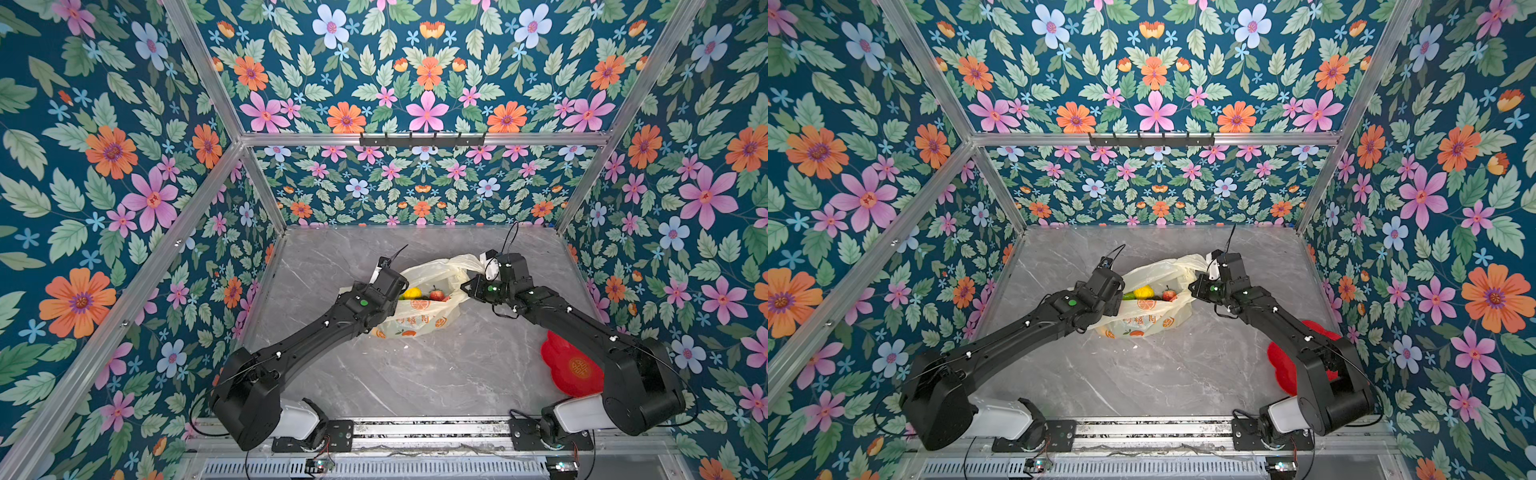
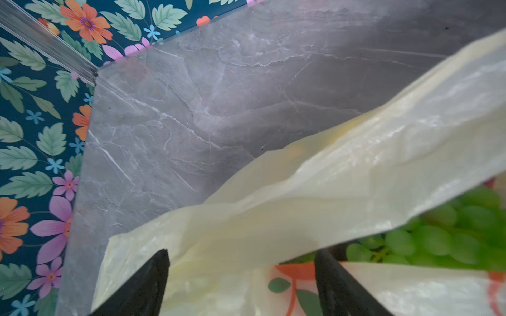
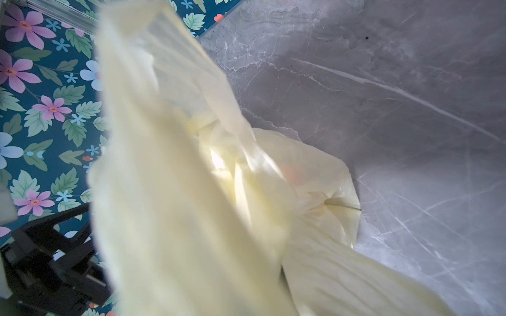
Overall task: Take fruits out of the plastic bag
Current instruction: Spread open the plastic bag at the center of the table.
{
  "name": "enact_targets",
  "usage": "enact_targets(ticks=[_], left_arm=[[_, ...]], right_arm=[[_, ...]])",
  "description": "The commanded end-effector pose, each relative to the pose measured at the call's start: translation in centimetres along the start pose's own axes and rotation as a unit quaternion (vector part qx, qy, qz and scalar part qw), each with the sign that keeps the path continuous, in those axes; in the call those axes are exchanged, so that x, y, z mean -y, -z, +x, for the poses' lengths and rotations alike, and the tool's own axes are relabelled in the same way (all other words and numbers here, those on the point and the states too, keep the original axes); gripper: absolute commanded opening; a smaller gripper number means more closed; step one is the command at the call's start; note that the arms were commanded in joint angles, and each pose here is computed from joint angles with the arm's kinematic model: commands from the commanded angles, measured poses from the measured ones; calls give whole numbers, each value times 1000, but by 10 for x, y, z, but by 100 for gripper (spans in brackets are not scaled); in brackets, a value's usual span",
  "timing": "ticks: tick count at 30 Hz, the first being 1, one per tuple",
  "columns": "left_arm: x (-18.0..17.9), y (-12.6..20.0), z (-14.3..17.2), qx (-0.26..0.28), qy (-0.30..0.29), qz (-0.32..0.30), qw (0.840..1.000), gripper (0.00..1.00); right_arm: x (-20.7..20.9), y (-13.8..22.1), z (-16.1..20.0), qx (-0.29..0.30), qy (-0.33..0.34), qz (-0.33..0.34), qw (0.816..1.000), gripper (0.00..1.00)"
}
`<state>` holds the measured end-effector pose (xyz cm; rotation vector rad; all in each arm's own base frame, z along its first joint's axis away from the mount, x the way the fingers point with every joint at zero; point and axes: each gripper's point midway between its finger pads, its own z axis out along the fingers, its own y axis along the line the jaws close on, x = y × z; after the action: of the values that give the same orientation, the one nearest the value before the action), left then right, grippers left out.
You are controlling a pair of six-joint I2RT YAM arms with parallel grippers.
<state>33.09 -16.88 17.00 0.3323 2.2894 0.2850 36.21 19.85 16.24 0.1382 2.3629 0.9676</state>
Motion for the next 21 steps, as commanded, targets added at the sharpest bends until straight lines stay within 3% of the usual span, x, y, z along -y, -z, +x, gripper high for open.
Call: enact_targets(ticks=[1,6,14,17,21], left_arm=[[-5,-8,-2,-2,-32,-34,999,87],[3,-24,4,-22,-42,-29,998,87],[7,-32,3,-28,-2,26,999,86],[-6,-45,8,-44,34,23,998,77],[-15,-57,10,-42,101,55,992,58]], right_arm=[[-1,1,0,1,9,-1,1000,0],[-2,2,-2,3,15,2,1000,0],[-1,3,-3,3,17,8,1000,0],[0,3,-3,4,17,10,1000,0],[3,3,-3,5,18,17,1000,0]])
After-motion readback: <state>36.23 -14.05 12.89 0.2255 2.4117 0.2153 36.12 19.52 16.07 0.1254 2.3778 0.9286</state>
